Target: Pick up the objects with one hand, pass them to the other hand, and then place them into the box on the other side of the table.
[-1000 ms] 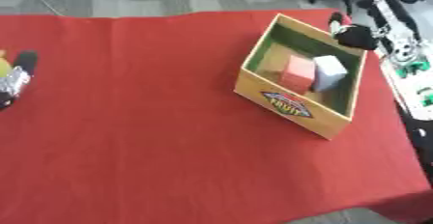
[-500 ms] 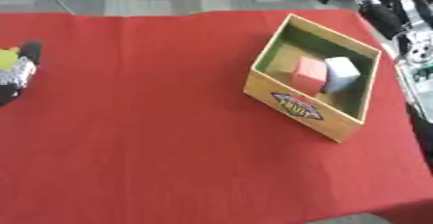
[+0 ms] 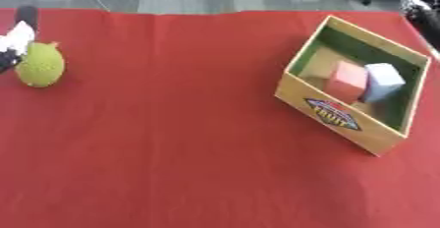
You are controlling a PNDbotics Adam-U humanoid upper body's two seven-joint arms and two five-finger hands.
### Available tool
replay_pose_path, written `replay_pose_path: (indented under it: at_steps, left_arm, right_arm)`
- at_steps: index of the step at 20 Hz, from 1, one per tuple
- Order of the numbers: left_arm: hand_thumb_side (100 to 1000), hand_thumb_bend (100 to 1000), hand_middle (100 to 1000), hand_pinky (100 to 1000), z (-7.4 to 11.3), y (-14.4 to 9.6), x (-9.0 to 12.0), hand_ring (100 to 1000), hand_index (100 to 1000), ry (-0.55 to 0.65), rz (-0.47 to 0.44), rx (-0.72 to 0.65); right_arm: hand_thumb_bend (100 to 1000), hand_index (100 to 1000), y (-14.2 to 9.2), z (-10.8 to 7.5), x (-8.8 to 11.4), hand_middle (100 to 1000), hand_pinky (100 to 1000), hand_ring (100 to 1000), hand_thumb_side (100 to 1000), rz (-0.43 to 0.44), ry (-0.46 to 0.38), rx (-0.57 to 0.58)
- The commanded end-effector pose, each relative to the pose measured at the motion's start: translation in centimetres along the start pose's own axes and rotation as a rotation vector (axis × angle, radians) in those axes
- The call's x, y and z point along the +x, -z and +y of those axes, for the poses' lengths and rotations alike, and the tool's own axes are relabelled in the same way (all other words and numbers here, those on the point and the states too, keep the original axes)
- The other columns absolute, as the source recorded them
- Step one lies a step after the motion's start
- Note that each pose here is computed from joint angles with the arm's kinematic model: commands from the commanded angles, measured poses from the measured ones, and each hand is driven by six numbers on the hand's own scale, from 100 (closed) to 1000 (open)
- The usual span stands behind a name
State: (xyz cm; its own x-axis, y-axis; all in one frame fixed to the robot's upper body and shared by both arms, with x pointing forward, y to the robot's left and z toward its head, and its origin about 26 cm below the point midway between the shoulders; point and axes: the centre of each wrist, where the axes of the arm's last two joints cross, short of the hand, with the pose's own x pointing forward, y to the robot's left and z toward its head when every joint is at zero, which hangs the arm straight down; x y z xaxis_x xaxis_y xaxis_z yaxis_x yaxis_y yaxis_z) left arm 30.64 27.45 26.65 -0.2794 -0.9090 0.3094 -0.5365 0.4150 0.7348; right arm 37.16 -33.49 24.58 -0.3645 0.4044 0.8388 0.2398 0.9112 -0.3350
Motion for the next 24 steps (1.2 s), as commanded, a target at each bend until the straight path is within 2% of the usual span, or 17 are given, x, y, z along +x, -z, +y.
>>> replay_pose_path:
  at_steps: [1,5,6,7,8,13,14,17,21,24]
  left_arm:
    - [520,372,667,813,2.1,1.3,-0.5,662,809,0.059,0.023,-0.034]
    - [571,419,710,829,2.5,2.7,-1.7,702,825,0.077,0.108,-0.128]
    - [558,457,714,831,2.5,3.1,-2.0,708,828,0.075,0.132,-0.152]
    - [558,457,714,831,2.4,3.6,-2.3,708,828,0.074,0.15,-0.174]
    - [527,525,713,833,2.3,3.9,-2.6,718,825,0.074,0.166,-0.196]
    - [489,606,721,834,1.5,5.6,-4.2,738,827,0.082,0.264,-0.305]
    - [486,663,728,830,1.4,5.8,-4.6,747,830,0.093,0.287,-0.321]
    - [480,705,737,822,0.9,6.5,-6.1,759,833,0.145,0.358,-0.363]
    - [526,735,747,829,0.5,7.0,-7.5,771,834,0.2,0.418,-0.411]
    - [609,798,756,834,0.3,7.2,-8.2,783,838,0.22,0.434,-0.462]
  right_arm:
    - [100,938,0.0,-0.7,2.1,763,921,862,591,-0.077,0.023,0.013]
    - [100,936,-0.2,-0.6,2.6,768,921,866,586,-0.089,0.072,0.046]
    - [100,937,-0.2,-0.6,2.8,769,921,867,587,-0.089,0.084,0.056]
    - [100,937,-0.2,-0.6,2.8,769,921,867,587,-0.089,0.094,0.063]
    - [100,936,-0.2,-0.6,2.9,768,920,866,586,-0.09,0.1,0.068]
    - [100,932,-0.2,-0.4,3.0,764,919,862,581,-0.086,0.103,0.076]
    - [100,931,-0.2,-0.4,3.0,764,918,861,582,-0.084,0.099,0.075]
    - [100,932,-0.2,-0.4,2.8,764,918,861,589,-0.081,0.094,0.078]
    - [100,932,-0.1,-0.4,2.6,765,918,861,589,-0.072,0.086,0.078]
    - [100,932,-0.1,-0.4,2.5,764,917,861,586,-0.067,0.078,0.072]
